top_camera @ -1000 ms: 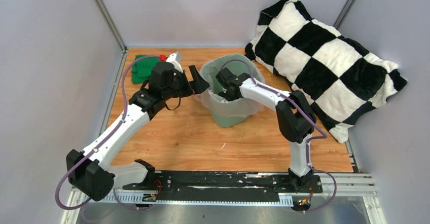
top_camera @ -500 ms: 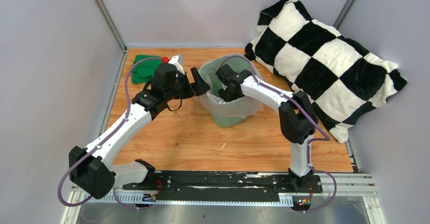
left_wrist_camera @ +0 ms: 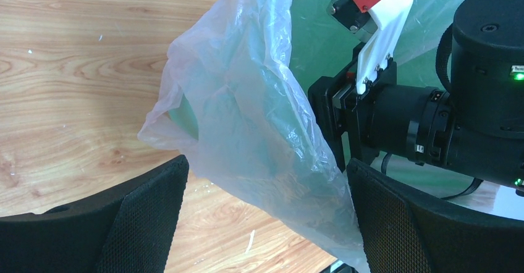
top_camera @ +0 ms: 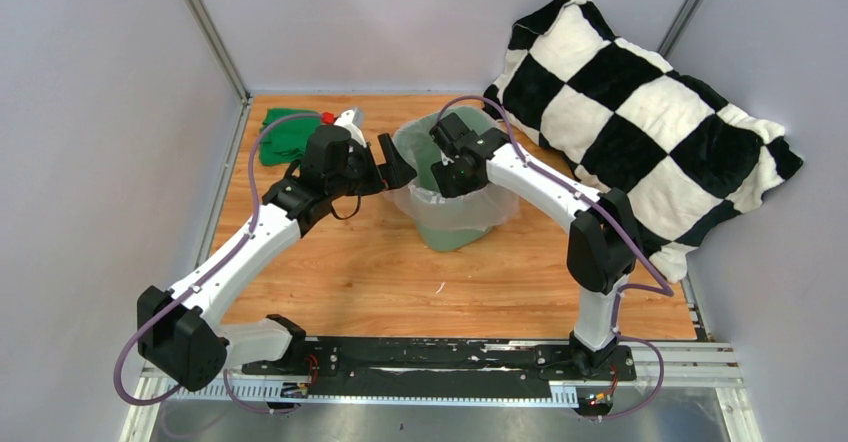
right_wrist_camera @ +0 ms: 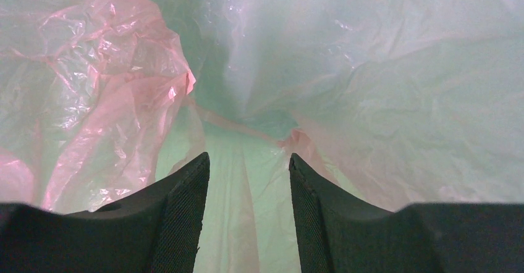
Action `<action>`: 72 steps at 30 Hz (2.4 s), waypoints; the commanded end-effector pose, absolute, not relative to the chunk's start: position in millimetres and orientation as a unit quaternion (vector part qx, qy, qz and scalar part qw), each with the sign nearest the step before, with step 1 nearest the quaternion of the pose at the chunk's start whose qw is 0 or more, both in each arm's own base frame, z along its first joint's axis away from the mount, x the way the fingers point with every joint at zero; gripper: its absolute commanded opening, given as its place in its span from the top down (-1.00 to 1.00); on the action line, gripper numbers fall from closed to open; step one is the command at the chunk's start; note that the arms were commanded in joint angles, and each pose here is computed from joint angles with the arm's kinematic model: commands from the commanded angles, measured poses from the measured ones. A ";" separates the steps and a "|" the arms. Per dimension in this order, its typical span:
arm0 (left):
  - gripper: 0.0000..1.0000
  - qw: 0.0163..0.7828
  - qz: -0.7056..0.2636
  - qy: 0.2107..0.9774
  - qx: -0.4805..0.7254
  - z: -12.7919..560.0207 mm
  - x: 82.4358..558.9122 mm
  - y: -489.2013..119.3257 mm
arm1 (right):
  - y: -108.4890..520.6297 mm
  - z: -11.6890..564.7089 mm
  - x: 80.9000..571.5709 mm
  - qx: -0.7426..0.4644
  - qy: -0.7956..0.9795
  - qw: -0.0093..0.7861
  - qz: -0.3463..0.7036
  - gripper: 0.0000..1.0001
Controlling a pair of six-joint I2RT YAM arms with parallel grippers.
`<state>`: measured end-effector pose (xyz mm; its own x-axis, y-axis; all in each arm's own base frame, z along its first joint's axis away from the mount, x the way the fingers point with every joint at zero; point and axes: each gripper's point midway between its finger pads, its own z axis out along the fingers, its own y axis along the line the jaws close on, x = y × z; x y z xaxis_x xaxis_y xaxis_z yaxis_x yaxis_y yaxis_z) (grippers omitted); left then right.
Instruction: Put the trash bags into the trash bin
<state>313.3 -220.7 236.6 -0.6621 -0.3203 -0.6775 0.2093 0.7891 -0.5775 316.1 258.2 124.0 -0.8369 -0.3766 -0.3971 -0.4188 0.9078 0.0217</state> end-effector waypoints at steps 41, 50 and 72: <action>-1.00 0.455 -0.349 0.819 0.009 295.5 309.5 -229.5 | 260.9 112.0 318.8 -0.177 0.958 0.222 0.039 -0.12; -1.00 0.443 -0.355 0.823 0.036 291.7 270.2 -237.0 | 265.0 121.1 321.7 -0.178 0.958 0.219 0.044 -0.13; -1.00 0.417 -0.309 0.853 0.053 246.5 259.7 -255.9 | 268.1 147.5 320.5 -0.181 0.955 0.226 0.057 -0.21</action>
<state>258.4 -260.7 257.8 -0.6466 -0.1915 -0.7384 0.3651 0.7722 -0.5200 326.8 266.3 134.4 -0.8343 -0.3174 -0.4508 -0.3659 0.9304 0.0221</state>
